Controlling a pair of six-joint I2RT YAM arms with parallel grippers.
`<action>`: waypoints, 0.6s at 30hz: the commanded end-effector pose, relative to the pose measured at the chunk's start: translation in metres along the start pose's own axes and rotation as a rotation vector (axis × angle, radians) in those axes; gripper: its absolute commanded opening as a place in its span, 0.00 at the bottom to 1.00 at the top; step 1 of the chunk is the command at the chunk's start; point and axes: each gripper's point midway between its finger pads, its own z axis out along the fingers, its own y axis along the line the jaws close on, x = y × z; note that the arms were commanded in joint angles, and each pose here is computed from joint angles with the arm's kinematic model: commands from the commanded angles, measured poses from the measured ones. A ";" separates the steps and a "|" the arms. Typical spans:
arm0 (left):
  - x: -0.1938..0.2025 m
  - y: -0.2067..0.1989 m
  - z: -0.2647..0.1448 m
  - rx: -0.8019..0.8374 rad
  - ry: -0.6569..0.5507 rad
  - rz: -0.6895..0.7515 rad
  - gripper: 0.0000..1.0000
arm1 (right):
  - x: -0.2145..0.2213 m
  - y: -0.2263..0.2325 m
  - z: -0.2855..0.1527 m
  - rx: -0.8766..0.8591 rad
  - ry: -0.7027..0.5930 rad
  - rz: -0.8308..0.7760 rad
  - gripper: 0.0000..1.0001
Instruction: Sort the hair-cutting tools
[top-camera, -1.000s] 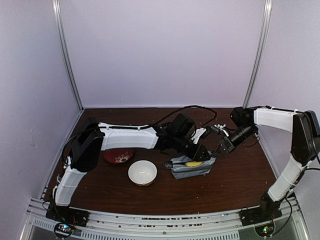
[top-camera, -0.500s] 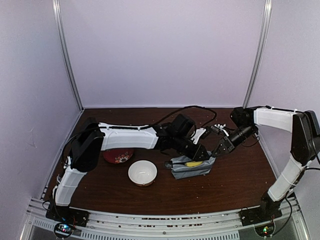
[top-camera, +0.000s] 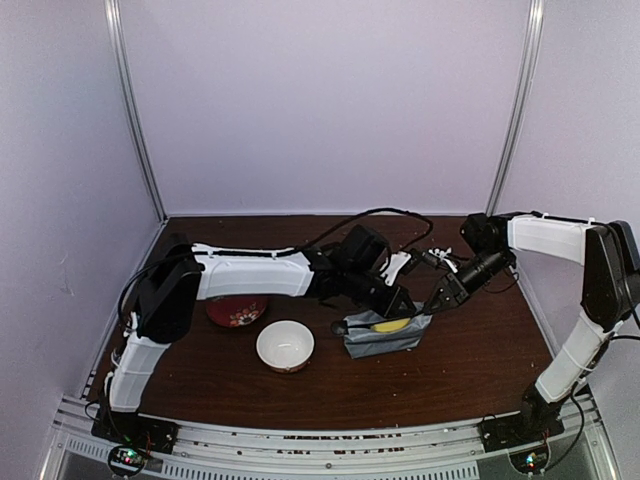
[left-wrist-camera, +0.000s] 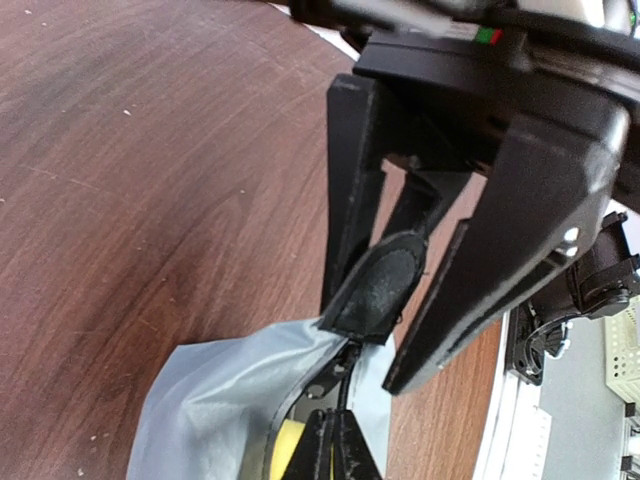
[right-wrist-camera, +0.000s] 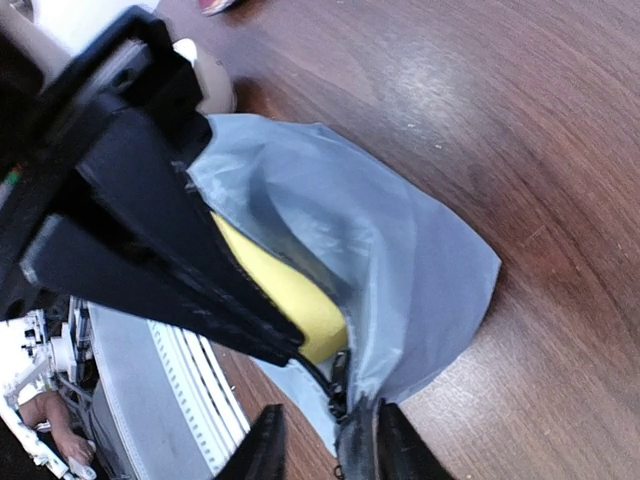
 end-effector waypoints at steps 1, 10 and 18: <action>-0.023 -0.012 -0.023 -0.018 -0.048 0.049 0.00 | -0.006 -0.013 -0.004 0.082 -0.008 -0.009 0.38; 0.009 -0.028 -0.009 0.033 0.042 0.082 0.07 | -0.002 -0.014 0.009 0.009 0.035 0.055 0.30; 0.043 -0.029 0.002 -0.010 0.114 0.103 0.06 | -0.002 -0.002 0.011 -0.086 0.034 0.058 0.04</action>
